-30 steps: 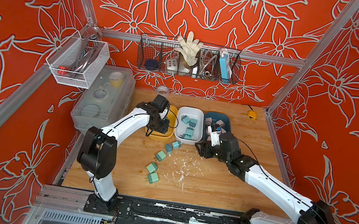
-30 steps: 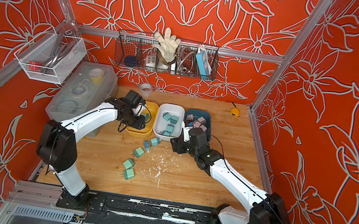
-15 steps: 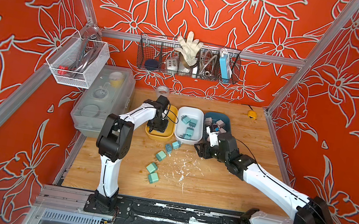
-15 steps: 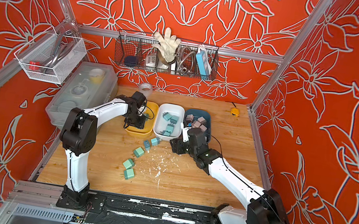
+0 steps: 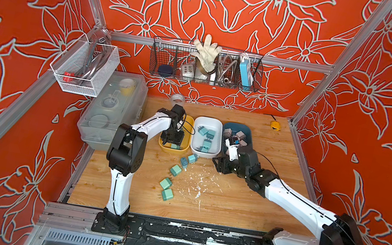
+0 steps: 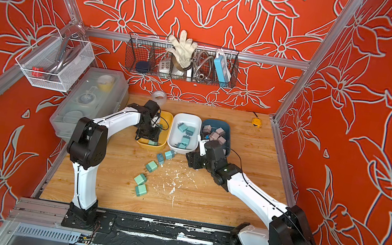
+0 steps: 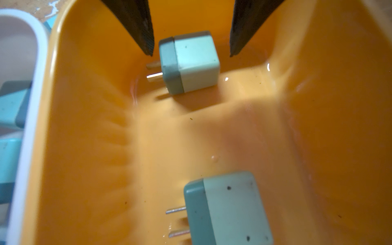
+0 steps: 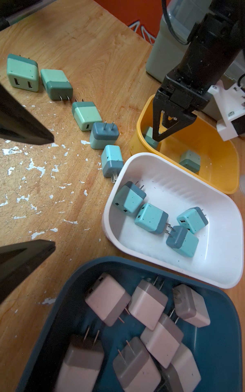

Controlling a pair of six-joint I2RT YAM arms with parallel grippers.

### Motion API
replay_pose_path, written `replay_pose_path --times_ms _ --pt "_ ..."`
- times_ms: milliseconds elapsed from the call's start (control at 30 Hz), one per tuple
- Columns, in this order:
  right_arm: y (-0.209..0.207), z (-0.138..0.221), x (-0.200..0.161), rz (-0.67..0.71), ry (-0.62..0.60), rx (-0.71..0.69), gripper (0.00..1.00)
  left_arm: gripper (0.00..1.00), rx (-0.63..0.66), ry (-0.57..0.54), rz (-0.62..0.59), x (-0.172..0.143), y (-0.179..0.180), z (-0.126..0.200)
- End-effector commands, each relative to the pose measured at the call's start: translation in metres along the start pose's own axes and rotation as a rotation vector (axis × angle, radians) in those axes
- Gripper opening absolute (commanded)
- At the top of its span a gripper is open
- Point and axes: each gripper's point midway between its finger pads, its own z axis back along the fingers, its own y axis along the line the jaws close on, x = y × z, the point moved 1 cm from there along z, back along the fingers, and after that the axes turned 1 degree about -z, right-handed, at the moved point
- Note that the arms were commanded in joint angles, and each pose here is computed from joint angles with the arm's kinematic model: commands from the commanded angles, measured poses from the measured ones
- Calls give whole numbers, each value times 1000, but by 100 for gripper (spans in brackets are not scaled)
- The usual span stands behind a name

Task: Place the plugs by color into the storage box
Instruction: Place the plug in the storage box.

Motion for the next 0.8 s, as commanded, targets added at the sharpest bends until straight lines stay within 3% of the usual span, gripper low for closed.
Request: replay_pose_path --times_ms 0,367,767 --pt "-5 -2 -1 15 0 -24 76 59 -10 -10 3 2 -2 11" --pt "-2 -3 -2 13 16 -10 76 60 -16 -68 2 7 -4 30" --pt "15 -6 0 -16 64 74 76 59 -43 -233 15 -11 -12 97"
